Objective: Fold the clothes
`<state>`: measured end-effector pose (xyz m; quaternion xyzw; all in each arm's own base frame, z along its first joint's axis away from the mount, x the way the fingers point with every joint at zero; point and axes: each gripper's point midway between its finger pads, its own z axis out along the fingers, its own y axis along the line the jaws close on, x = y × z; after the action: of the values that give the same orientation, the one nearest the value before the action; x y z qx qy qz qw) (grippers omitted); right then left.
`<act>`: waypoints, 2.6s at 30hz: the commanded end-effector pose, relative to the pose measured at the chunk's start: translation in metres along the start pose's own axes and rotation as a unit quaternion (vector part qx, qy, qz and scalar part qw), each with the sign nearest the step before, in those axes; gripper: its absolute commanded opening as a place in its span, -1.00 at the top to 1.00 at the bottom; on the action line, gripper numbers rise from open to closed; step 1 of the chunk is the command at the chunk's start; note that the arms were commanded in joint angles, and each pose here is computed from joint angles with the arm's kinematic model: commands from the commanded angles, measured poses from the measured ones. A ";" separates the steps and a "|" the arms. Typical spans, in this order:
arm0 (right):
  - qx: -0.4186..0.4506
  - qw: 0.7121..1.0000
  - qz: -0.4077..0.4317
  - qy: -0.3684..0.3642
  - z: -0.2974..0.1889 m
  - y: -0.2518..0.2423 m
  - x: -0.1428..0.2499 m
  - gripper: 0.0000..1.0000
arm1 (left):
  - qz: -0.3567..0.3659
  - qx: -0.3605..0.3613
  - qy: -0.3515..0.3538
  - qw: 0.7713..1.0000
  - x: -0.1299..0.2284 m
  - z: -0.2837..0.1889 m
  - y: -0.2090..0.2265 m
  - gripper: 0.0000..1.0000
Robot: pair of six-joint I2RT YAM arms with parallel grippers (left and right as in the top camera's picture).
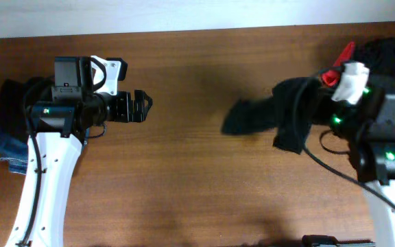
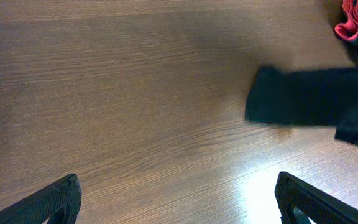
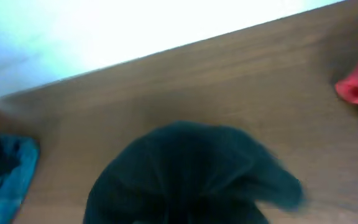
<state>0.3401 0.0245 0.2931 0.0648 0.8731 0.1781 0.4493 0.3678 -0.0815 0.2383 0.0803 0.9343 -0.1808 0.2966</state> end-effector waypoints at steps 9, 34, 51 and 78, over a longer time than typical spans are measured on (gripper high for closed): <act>-0.227 0.965 -0.122 0.040 0.028 0.116 0.023 0.92 | -0.001 0.007 -0.009 1.000 -0.006 -0.004 -0.003 -0.98; 0.144 0.982 0.125 0.000 0.003 0.010 -0.020 0.92 | -0.003 0.006 -0.002 1.000 -0.003 -0.004 -0.003 -0.98; 0.137 0.977 0.018 0.162 0.116 0.073 0.084 -0.50 | -0.005 0.007 0.003 1.000 0.000 -0.004 -0.003 -0.98; 0.004 0.939 -0.036 0.341 0.162 -0.012 0.126 0.92 | 0.041 0.027 0.007 0.999 0.000 0.006 -0.027 -0.98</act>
<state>0.3895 0.0698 0.0570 -0.0063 0.9908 0.1145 0.0724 0.3609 -0.1059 0.2373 0.1150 0.9314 -0.1897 0.2885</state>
